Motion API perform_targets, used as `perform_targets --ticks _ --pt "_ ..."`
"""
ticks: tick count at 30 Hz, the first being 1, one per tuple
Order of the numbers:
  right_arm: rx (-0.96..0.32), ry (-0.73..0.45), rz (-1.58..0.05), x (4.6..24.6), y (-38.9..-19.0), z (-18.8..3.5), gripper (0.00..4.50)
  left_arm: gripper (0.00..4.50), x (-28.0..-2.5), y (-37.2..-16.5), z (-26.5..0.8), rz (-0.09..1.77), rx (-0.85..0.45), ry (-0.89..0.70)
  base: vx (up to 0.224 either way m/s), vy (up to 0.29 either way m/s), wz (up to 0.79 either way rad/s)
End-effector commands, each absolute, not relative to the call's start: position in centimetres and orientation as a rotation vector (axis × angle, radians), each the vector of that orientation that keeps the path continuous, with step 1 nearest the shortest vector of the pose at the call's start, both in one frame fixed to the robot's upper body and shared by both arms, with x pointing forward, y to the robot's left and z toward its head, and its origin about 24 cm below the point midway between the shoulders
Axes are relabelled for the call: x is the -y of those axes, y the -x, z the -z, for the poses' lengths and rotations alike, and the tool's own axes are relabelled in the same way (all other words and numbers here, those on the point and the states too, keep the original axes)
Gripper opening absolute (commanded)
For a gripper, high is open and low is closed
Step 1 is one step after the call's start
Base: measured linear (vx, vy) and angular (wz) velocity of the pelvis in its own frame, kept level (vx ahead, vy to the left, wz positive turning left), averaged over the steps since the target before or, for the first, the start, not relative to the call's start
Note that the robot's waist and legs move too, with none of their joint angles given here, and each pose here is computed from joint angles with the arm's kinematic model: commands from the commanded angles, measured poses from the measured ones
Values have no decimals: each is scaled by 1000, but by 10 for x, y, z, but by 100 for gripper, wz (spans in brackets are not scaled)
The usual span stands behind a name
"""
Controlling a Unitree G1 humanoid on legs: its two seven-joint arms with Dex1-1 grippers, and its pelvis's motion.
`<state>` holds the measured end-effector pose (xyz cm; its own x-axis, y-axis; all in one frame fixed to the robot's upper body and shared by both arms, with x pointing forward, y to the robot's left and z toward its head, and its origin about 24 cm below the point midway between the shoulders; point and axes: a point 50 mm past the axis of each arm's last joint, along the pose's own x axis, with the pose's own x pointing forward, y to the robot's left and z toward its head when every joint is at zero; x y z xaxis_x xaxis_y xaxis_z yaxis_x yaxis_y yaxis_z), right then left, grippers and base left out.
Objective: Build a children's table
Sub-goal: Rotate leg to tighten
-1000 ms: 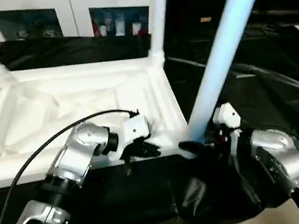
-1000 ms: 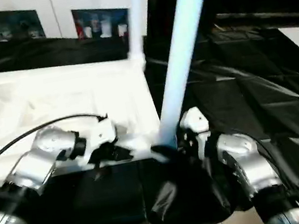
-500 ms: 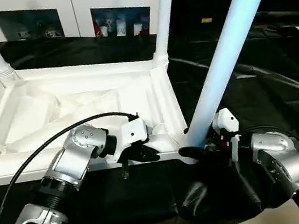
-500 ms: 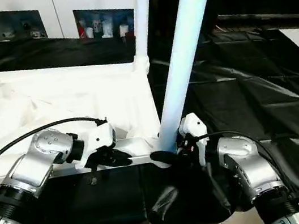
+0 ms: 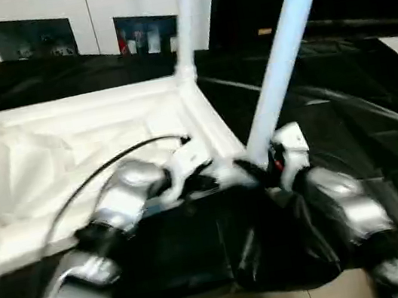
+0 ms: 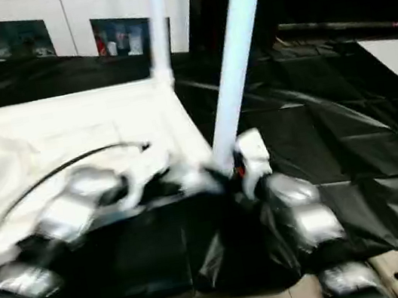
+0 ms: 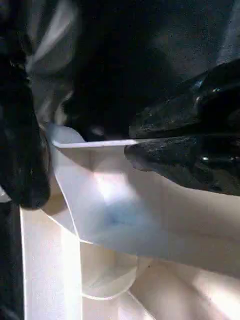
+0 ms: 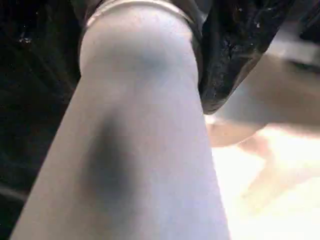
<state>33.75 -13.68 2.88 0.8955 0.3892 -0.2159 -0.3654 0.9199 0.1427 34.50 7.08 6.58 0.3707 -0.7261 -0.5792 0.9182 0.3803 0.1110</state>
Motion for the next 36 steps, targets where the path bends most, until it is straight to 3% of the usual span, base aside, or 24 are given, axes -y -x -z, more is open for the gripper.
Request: perform_targets --ticks 1,4,9,10,12,14,15,19,22,29,36 --pt "-352 -133 -251 141 -335 -8 270 0 -59 -352 -66 983 -471 -390 0 0 0" --pt "-349 -162 -215 123 -343 -11 270 0 -44 -353 -65 939 -464 -403 0 0 0" --pt "-291 -188 -311 111 -346 -20 270 0 -46 -352 -62 973 -465 -441 0 0 0" --pt "-270 -210 -343 111 -346 -23 305 0 -49 -352 -62 974 -468 -453 0 0 0" --pt "-249 -206 -370 115 -345 -26 340 0 -53 -352 -61 975 -472 -461 0 0 0" --pt "-238 -196 -382 118 -345 -27 347 0 -55 -352 -61 982 -468 -469 0 0 0" --pt "-223 -174 -411 125 -345 -29 375 0 -58 -352 -61 996 -466 -480 0 0 0" --pt "-200 -109 -559 138 -334 -34 392 0 -67 -346 -61 1074 -459 -496 0 0 0" --pt "-196 -43 -720 149 -319 -35 392 0 -74 -341 -60 1158 -455 -506 0 0 0" --pt "-196 48 -892 167 -299 -41 392 0 -92 -323 -64 1411 -412 -548 0 0 0" --pt "-237 77 -1009 165 -286 -41 392 0 -111 -305 -69 1592 -486 -560 0 0 0"
